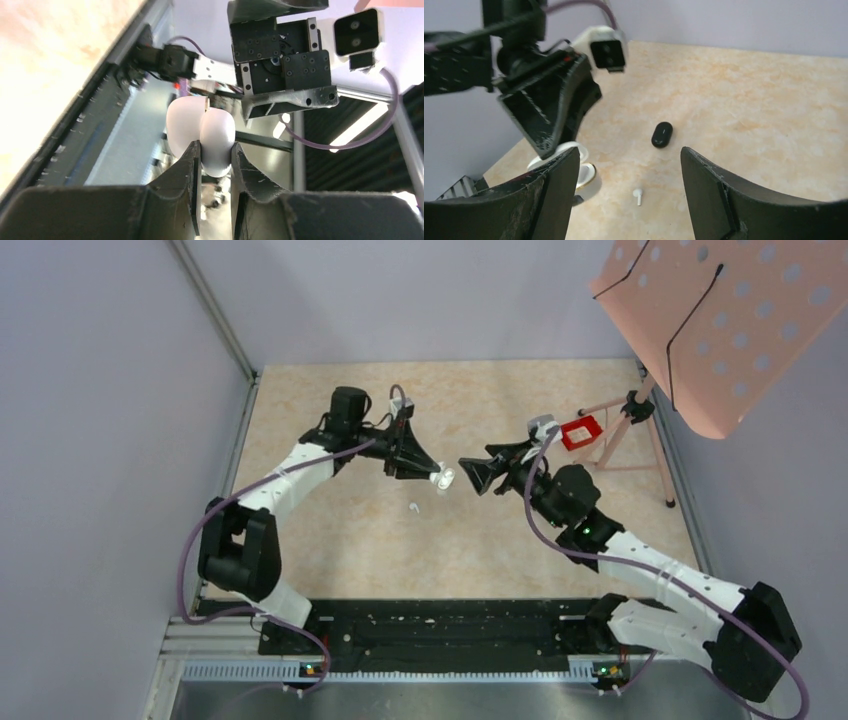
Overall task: Insert the wireless bluetooth earbuds into the charging case
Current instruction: Move the left earbud to the center of the board.
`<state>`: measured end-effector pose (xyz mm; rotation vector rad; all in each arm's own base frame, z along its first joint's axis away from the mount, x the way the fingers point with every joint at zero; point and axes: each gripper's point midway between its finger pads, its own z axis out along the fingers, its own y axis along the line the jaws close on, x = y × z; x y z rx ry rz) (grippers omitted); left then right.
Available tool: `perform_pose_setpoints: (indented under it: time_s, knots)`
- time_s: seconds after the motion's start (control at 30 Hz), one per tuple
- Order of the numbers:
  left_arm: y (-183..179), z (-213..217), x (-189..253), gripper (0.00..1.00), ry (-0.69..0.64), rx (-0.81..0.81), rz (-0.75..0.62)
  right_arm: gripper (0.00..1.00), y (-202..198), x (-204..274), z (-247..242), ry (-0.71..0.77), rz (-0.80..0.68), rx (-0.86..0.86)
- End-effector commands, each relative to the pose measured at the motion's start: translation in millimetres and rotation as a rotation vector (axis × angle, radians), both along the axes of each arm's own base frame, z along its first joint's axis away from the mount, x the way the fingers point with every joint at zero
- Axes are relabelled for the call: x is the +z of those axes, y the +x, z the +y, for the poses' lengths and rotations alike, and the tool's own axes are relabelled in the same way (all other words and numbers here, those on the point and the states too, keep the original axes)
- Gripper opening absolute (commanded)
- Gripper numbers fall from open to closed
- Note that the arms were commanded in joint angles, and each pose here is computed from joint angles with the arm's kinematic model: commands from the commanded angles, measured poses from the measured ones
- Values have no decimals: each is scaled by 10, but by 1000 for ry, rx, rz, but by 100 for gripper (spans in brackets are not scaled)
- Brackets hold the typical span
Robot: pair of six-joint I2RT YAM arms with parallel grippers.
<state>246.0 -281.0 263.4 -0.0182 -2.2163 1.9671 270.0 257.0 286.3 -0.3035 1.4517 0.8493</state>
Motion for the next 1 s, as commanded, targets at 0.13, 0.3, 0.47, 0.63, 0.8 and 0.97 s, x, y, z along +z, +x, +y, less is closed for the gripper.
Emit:
perform_pose_setpoints:
  time_s: [0.13, 0.3, 0.47, 0.63, 0.8, 0.97]
  knots:
    - [-60, 795, -491, 0, 247, 152, -61, 73, 240, -555, -36, -126, 267, -101]
    - [-16, 1080, -733, 0, 409, 250, -90, 66, 240, -949, 101, -214, 353, -45]
    - [87, 1218, -829, 0, 474, 368, -100, 59, 189, -1337, 430, -389, 401, 19]
    - [165, 1410, -737, 0, 513, 472, -130, 60, 183, -1597, 785, -480, 429, 51]
    - [80, 1668, -870, 0, 574, 549, -130, 60, 213, -1800, 1078, -545, 442, 72]
    - [28, 1668, -891, 0, 558, 542, -145, 58, 266, -1979, 1240, -564, 475, 83]
